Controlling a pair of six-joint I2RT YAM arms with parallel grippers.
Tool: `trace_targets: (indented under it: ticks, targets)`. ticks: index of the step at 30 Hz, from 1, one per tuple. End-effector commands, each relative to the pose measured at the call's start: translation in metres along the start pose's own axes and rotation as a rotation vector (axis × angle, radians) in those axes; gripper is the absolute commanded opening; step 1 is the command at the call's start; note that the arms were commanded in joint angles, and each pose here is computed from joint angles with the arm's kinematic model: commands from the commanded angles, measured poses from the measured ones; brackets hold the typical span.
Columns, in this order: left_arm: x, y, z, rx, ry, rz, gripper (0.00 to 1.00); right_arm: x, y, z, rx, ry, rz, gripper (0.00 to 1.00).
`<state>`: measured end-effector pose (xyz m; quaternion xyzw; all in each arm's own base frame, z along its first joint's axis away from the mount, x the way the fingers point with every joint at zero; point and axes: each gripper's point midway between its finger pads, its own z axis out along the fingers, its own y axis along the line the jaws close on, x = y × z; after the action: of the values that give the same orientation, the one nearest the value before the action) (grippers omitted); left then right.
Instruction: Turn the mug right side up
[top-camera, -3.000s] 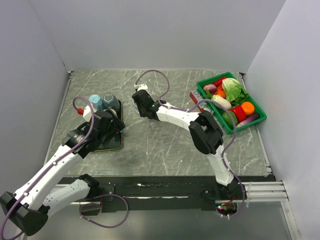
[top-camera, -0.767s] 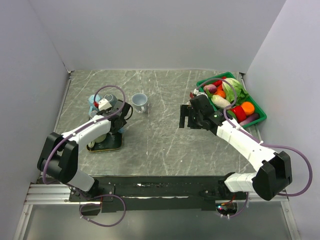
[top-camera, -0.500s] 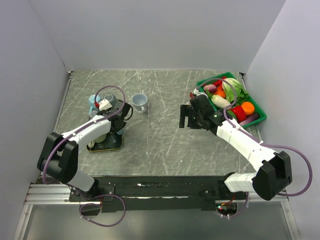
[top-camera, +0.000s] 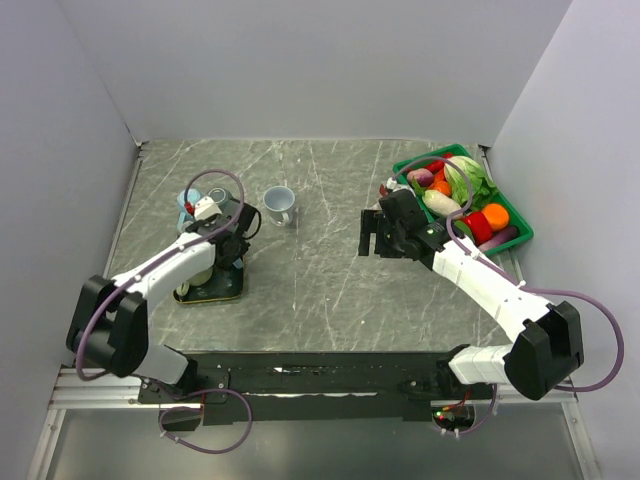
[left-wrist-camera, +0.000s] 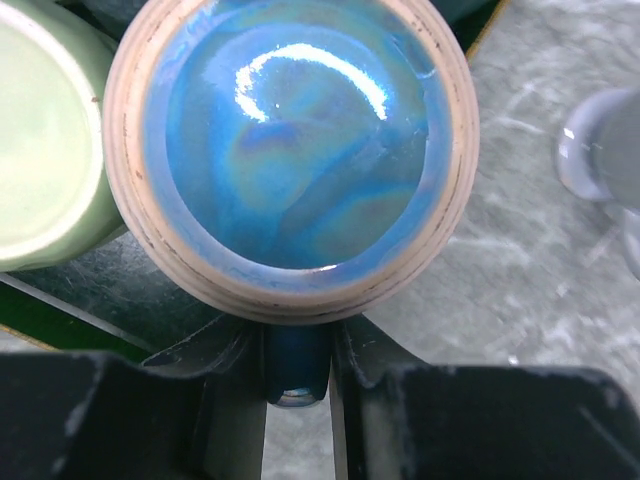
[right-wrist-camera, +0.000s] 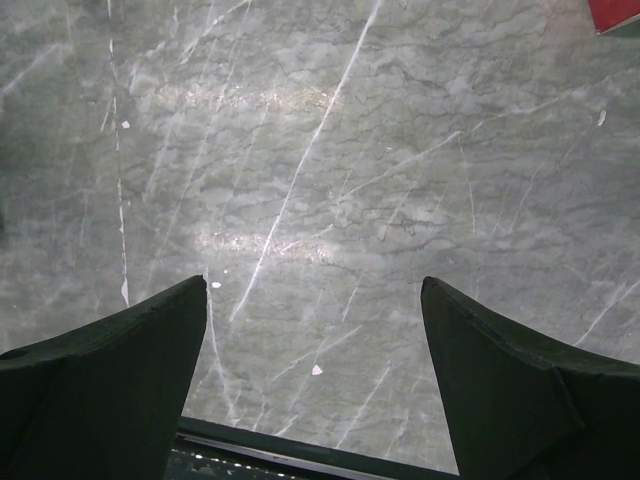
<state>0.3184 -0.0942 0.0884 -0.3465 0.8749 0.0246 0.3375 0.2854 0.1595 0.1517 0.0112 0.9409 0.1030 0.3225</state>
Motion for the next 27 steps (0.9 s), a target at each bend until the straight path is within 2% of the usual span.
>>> trace_targets:
  ticks: [1,3,9,14,16,20,23,27]
  targets:
    - [-0.034,-0.032,-0.041,0.186,-0.060,-0.047,0.01,-0.013,0.006,-0.006,-0.028,-0.042,0.019,0.94]
    - [-0.046,-0.037,-0.058,0.231,-0.070,-0.065,0.01,-0.017,0.010,-0.008,-0.048,-0.052,0.018,1.00]
    - [-0.074,-0.042,-0.114,0.338,-0.079,-0.112,0.01,-0.028,0.031,-0.021,-0.165,-0.078,0.019,1.00]
    - [-0.096,-0.051,-0.175,0.530,-0.077,-0.169,0.01,-0.039,0.069,-0.046,-0.375,-0.092,-0.002,1.00]
    - [-0.109,-0.063,-0.200,0.628,-0.092,-0.183,0.01,-0.046,0.089,-0.064,-0.492,-0.117,-0.009,1.00]
    - [-0.127,-0.093,-0.264,0.931,-0.097,-0.191,0.01,-0.062,0.120,-0.102,-0.697,-0.174,-0.028,1.00]
    - [-0.146,-0.110,-0.306,1.119,-0.146,-0.207,0.01,-0.075,0.143,-0.139,-0.864,-0.220,-0.031,1.00]
    - [-0.156,-0.124,-0.350,1.322,-0.159,-0.205,0.01,-0.095,0.168,-0.189,-1.068,-0.256,0.071,1.00]
